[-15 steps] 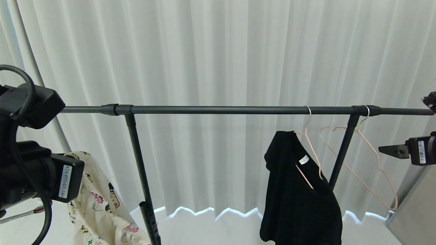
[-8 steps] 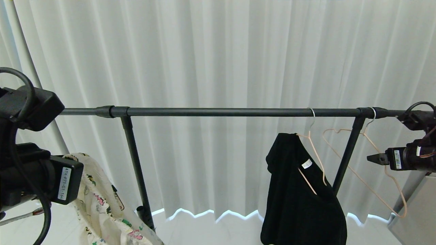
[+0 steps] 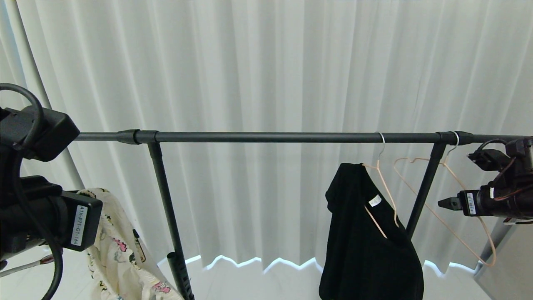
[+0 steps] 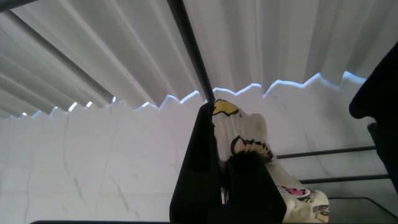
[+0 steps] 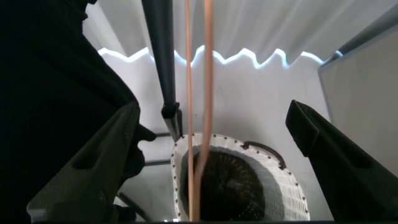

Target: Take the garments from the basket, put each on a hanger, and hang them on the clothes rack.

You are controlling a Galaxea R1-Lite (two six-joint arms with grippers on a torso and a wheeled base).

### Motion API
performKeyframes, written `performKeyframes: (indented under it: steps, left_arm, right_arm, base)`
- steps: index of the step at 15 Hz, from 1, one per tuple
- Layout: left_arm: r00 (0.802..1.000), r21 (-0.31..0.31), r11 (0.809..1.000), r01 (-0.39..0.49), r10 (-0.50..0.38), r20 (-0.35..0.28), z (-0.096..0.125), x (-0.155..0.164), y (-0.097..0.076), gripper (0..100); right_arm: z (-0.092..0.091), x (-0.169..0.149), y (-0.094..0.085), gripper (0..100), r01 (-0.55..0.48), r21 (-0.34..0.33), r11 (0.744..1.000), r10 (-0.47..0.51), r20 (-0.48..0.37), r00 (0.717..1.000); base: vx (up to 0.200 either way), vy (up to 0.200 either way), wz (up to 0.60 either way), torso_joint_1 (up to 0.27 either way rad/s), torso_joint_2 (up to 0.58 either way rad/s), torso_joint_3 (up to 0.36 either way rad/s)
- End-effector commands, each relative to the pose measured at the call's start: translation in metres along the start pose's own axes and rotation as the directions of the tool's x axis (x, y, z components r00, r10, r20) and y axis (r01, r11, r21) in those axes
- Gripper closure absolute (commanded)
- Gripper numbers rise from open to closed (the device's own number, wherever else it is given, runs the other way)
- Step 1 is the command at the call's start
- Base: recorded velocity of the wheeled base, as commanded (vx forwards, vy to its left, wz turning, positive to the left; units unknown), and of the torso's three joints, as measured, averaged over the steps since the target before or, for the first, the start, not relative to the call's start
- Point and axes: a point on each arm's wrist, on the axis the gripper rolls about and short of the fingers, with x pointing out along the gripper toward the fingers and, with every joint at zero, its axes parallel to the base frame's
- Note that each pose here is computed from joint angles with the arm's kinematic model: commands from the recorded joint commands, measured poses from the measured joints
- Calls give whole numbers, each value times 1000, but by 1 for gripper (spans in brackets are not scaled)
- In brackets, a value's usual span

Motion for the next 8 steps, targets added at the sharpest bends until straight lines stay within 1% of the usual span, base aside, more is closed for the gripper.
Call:
performKeyframes:
  steps: [1, 2, 8]
  left_arm:
    - [1000, 2, 1000, -1, 1, -2, 0, 1, 0, 100]
    - [1000, 2, 1000, -1, 1, -2, 0, 1, 0, 100]
    - [1000, 2, 1000, -1, 1, -2, 0, 1, 0, 100]
  right_arm:
    - [-2, 8, 0, 0, -1, 0, 1000, 1, -17, 1000]
    - [-2, 10, 0, 100, -1, -1, 1000, 1, -15, 1000]
    - [-1, 14, 0, 100, -1, -1, 1000, 1, -15, 1000]
  base:
    - [0, 0, 0, 0, 0, 0]
    - [0, 0, 0, 0, 0, 0]
    - [0, 0, 0, 0, 0, 0]
